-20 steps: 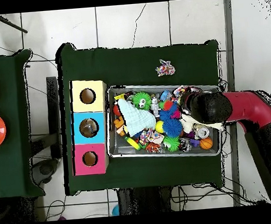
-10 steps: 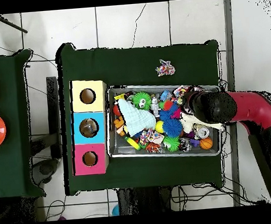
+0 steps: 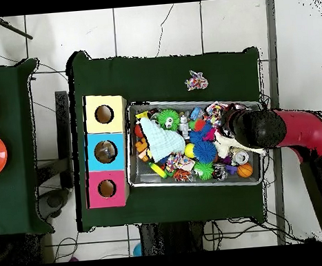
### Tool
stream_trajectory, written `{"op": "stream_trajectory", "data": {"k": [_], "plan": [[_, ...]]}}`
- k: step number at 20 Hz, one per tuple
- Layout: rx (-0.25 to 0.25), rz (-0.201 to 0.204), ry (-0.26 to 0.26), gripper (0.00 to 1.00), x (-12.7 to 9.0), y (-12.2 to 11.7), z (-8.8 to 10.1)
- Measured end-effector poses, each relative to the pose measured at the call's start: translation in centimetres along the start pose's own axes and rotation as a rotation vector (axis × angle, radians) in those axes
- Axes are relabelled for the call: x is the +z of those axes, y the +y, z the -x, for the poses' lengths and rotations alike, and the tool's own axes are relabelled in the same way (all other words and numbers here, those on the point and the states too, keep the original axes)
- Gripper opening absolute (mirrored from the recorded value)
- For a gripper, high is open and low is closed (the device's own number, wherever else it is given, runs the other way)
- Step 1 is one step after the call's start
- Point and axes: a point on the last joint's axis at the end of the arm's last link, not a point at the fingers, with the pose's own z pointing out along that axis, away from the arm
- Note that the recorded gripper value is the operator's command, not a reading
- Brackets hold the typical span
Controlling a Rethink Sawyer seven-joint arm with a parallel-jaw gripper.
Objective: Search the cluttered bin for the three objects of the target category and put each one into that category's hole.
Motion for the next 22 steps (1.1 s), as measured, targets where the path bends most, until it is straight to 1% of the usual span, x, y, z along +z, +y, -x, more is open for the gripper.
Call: {"op": "stream_trajectory", "data": {"k": [7,18,22], "plan": [[-0.002,0.004,0.013,1.00,0.25,0.21,-0.21],[-0.003,0.006,0.019,1.00,0.38,0.34,-0.25],[-0.016,0.007,0.023,1.00,0.54,0.48,0.45]]}}
